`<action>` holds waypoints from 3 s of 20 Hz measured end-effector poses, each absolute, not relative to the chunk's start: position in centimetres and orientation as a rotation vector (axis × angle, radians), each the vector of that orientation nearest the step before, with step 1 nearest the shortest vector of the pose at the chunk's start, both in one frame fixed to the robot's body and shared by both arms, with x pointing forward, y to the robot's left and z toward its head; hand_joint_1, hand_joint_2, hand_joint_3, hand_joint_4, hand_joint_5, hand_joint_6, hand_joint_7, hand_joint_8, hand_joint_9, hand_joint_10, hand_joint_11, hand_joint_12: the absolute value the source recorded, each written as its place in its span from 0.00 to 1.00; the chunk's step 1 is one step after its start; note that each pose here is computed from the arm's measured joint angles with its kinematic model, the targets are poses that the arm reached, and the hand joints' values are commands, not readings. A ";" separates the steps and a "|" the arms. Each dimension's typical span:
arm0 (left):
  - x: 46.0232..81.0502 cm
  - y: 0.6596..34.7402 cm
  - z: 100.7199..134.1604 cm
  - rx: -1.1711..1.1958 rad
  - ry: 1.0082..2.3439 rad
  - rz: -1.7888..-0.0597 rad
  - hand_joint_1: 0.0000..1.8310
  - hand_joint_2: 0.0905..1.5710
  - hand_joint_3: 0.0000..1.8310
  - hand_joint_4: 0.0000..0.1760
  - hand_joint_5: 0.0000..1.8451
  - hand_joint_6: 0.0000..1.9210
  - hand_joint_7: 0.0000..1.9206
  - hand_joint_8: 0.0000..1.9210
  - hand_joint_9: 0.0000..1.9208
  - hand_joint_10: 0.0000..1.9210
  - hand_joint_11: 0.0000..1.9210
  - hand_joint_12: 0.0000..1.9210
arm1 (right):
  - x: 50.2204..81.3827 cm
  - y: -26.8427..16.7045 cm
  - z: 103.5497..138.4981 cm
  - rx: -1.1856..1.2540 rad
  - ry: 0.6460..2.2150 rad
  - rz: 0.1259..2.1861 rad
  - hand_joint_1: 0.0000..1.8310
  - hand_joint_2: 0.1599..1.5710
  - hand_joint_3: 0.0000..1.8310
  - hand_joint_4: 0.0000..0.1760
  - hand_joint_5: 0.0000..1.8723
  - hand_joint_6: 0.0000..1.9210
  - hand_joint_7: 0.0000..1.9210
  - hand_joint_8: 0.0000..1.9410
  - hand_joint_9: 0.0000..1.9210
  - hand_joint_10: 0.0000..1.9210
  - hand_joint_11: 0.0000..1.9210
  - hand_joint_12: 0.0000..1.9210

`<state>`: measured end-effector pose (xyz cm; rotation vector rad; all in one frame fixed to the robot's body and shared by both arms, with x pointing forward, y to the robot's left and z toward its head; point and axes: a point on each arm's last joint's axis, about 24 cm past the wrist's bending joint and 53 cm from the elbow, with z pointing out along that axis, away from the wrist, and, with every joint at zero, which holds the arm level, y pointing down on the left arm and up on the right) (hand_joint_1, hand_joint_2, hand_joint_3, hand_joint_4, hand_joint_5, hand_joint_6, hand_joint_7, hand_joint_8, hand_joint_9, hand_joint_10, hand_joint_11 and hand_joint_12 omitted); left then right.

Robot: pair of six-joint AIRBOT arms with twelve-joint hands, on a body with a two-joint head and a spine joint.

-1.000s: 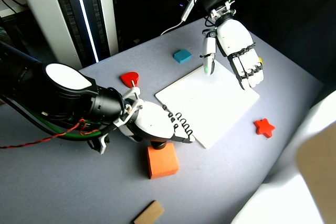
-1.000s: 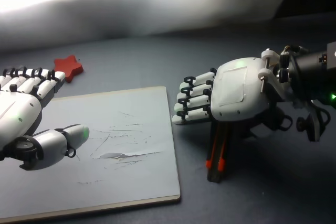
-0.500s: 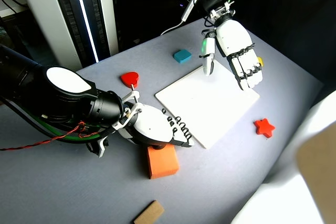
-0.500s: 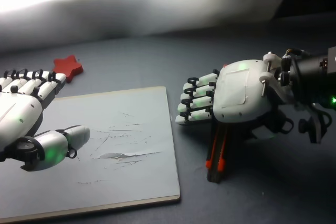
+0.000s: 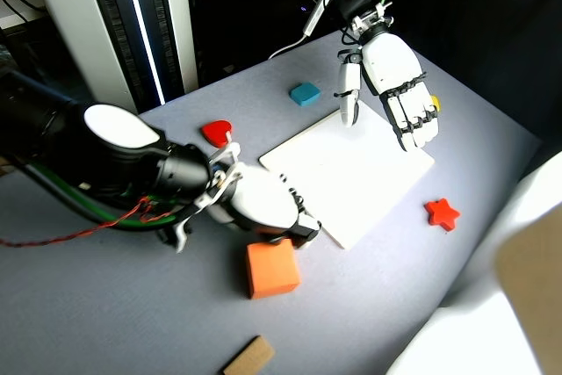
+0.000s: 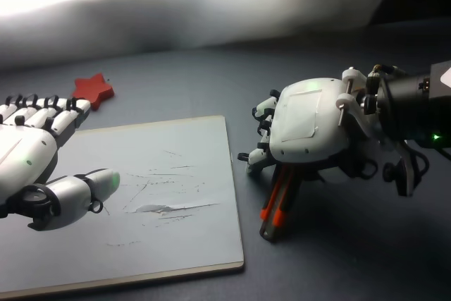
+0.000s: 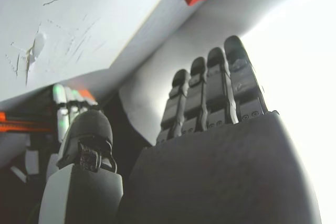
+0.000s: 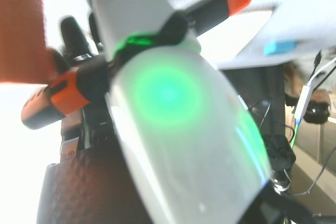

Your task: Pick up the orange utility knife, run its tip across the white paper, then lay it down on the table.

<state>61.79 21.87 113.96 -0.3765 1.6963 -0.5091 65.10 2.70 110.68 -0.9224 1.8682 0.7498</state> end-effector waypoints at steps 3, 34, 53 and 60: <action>61.8 21.8 114.0 -0.371 1.695 -0.510 0.00 0.82 0.00 0.12 0.01 0.00 0.03 0.00 0.05 0.00 0.00 0.23 | 65.2 2.9 111.2 -0.915 1.858 0.750 0.83 0.74 0.01 0.99 0.72 1.00 0.83 1.00 0.87 1.00 0.91 1.00; 65.4 25.9 114.6 -0.387 1.657 -0.432 0.00 0.83 0.00 0.00 0.00 0.00 0.01 0.00 0.04 0.00 0.00 0.21 | 62.0 12.3 119.9 -1.050 1.067 0.683 0.82 0.74 0.03 1.00 0.70 1.00 0.78 1.00 0.85 1.00 0.88 1.00; 67.1 29.5 113.9 -0.417 1.662 -0.349 0.00 0.83 0.00 0.00 0.01 0.00 0.02 0.00 0.05 0.00 0.00 0.22 | 57.2 20.5 120.6 -1.097 0.735 0.752 0.83 0.74 0.04 1.00 0.71 1.00 0.78 1.00 0.84 1.00 0.88 1.00; 68.3 32.4 114.4 -0.427 1.637 -0.282 0.00 0.83 0.00 0.00 0.02 0.00 0.02 0.00 0.03 0.00 0.00 0.22 | 57.7 19.8 118.0 -1.155 0.715 0.721 0.84 0.73 0.04 1.00 0.74 1.00 0.79 1.00 0.85 1.00 0.88 1.00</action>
